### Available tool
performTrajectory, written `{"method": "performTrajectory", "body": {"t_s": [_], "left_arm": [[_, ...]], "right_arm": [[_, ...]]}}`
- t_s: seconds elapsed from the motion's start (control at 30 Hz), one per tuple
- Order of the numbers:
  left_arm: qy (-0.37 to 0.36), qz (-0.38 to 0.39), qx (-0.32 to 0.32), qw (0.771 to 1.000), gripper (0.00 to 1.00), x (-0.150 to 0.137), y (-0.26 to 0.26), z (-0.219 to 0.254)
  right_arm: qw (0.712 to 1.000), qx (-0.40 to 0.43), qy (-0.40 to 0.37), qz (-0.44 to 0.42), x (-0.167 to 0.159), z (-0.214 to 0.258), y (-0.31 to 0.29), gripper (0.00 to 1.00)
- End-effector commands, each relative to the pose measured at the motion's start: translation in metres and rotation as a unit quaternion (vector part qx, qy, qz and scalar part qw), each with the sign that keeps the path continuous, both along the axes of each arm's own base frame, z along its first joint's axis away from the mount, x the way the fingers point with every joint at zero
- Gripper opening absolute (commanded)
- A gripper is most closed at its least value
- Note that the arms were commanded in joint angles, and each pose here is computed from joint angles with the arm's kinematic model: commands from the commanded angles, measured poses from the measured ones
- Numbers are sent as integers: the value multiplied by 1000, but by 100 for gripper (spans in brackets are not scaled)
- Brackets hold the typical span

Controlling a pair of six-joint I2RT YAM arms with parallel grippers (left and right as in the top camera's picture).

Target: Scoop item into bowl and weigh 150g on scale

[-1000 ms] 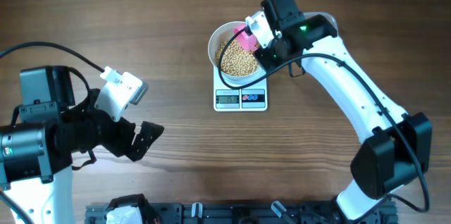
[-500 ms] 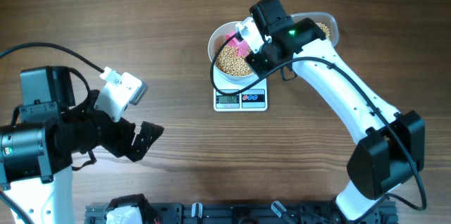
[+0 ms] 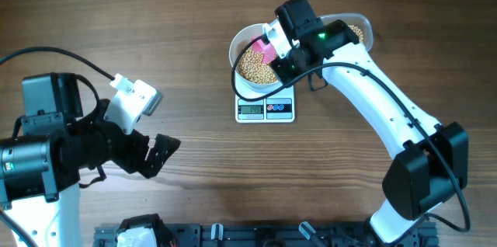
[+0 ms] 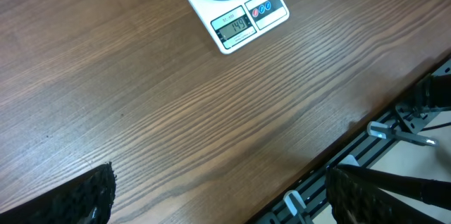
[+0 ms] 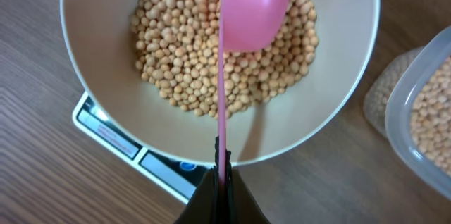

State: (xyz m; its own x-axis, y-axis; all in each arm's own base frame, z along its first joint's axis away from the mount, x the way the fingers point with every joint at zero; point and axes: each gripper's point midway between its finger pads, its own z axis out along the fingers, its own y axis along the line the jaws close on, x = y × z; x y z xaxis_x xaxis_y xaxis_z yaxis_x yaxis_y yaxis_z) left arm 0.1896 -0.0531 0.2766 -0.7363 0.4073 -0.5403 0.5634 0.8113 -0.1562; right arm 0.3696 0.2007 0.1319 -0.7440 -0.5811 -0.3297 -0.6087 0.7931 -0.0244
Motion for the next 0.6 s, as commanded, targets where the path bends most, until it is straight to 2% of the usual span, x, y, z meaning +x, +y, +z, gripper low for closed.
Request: {"method": "performTrajectory", "body": {"t_s": [0.0, 0.57], "left_arm": [[8, 6, -3, 1000, 100, -1, 0, -2], [6, 4, -2, 1000, 100, -1, 0, -2]], "right_arm": [[999, 25, 22, -17, -6, 0, 1, 4], [998, 55, -11, -34, 11, 28, -9, 4]]}}
